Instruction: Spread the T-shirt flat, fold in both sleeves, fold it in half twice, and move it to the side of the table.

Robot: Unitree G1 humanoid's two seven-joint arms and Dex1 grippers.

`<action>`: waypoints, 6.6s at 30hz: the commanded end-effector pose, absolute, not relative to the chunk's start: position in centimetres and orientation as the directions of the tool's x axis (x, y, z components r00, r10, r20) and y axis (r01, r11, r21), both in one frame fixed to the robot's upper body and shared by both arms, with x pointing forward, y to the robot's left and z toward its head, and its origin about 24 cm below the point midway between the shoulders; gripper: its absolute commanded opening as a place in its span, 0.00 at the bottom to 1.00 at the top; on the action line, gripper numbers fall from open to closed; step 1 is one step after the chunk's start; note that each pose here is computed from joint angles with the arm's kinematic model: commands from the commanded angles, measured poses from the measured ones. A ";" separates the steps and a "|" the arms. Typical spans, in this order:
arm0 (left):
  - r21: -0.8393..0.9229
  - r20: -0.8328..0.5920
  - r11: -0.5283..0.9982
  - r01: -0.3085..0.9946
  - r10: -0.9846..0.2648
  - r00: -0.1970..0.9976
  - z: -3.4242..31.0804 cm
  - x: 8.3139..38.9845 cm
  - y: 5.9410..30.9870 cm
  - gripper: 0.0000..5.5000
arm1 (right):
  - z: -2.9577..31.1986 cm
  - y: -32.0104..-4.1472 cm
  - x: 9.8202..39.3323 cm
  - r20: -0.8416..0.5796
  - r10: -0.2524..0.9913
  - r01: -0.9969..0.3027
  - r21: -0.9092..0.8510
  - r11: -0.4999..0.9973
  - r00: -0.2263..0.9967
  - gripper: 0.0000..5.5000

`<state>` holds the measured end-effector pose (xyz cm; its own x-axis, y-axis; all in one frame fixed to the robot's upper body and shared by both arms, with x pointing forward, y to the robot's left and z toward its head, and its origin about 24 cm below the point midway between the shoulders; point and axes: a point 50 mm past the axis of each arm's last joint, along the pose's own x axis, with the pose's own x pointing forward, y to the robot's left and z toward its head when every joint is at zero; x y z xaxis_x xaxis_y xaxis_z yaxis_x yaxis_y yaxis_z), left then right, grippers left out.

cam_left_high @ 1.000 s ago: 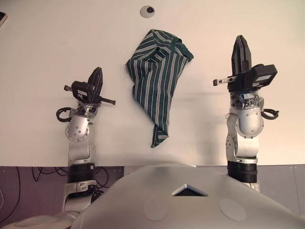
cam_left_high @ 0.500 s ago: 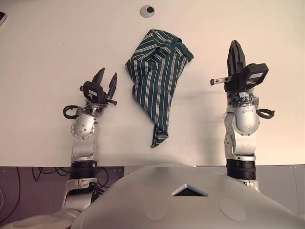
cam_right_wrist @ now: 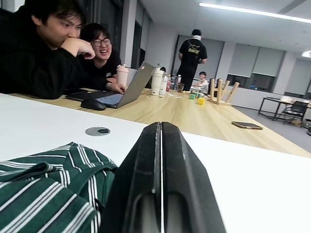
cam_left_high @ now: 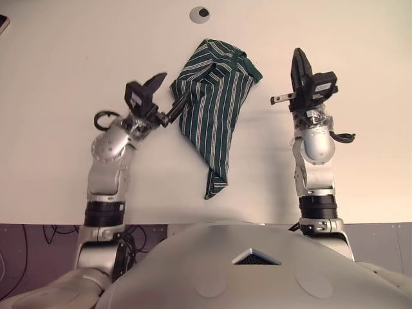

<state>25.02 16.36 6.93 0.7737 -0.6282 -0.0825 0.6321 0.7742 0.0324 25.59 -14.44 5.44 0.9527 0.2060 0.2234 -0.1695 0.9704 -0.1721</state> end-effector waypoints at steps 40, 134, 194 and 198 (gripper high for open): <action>0.115 -0.396 0.217 0.969 -0.885 0.245 6.3 21.5 18.9 0.00 | 4.9 -13.4 28.5 0.238 0.194 -0.164 -0.137 0.977 0.952 0.00; 0.129 -0.670 0.230 0.965 -0.697 0.256 2.9 34.1 14.2 0.47 | 4.1 -11.8 29.1 0.218 0.243 -0.206 -0.179 0.962 0.945 0.00; 0.756 0.159 0.387 0.529 -0.891 0.425 25.0 32.5 16.7 0.00 | 9.1 -17.0 32.3 0.267 0.451 -0.447 -0.080 0.891 0.851 0.00; 0.768 0.132 0.335 0.546 -0.917 0.376 25.2 31.4 16.8 0.00 | 10.5 -17.2 33.3 0.223 0.559 -0.520 -0.211 0.827 0.798 0.00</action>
<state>32.21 16.47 25.18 0.4001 -0.9022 0.1609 0.5354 0.3726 0.7580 32.76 -16.92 9.70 0.8251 0.5026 0.2580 -0.4844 0.8644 -0.1347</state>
